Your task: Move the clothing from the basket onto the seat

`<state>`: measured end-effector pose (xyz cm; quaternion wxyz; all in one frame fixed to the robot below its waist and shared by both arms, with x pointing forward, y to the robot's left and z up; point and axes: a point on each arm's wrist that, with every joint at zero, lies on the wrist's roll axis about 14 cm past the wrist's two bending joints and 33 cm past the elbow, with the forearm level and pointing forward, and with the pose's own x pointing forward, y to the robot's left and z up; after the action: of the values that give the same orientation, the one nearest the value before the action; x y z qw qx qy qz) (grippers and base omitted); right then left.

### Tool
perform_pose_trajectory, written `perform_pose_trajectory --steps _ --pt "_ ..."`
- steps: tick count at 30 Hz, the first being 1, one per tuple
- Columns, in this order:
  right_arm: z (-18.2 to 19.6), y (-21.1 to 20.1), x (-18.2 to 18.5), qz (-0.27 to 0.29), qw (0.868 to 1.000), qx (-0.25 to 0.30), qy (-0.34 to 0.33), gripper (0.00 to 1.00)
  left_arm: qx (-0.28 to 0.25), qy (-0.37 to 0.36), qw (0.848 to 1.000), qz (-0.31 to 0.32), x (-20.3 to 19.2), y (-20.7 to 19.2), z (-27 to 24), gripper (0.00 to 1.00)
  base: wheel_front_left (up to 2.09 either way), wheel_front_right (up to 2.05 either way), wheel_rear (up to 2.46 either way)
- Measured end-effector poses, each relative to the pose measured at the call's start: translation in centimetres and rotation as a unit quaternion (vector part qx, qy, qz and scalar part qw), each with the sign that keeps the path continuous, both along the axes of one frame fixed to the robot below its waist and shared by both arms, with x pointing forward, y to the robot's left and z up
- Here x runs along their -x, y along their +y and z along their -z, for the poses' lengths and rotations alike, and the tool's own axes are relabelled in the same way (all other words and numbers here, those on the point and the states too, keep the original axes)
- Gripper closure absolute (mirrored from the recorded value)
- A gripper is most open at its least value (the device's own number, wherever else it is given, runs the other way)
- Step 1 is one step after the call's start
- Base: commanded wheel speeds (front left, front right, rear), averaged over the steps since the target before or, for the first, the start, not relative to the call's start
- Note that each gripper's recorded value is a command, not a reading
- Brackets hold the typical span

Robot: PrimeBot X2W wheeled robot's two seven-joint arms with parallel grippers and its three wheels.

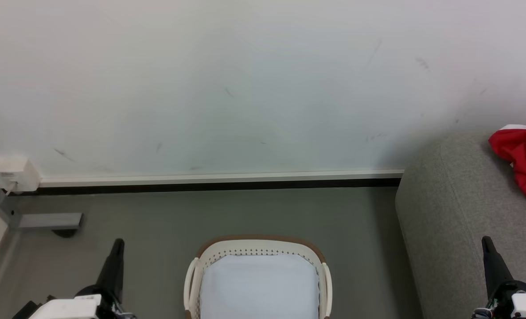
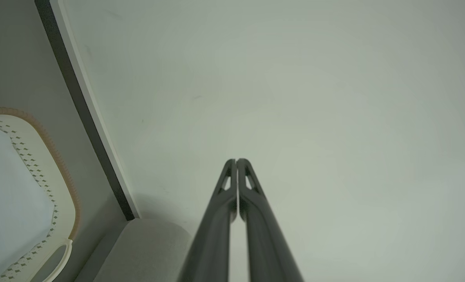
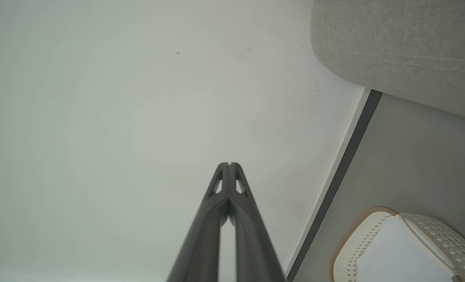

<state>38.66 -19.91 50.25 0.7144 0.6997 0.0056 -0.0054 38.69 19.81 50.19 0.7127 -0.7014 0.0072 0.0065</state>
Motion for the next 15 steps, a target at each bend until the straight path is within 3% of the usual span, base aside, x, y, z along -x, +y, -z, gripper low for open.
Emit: perform_pose_trajectory --steps 15 --pt "-0.16 -0.1 -0.07 0.001 1.0 -0.013 -0.003 1.0 0.008 -0.004 1.0 0.0 -0.1 0.08 -0.21 1.0 0.0 0.0 0.0"
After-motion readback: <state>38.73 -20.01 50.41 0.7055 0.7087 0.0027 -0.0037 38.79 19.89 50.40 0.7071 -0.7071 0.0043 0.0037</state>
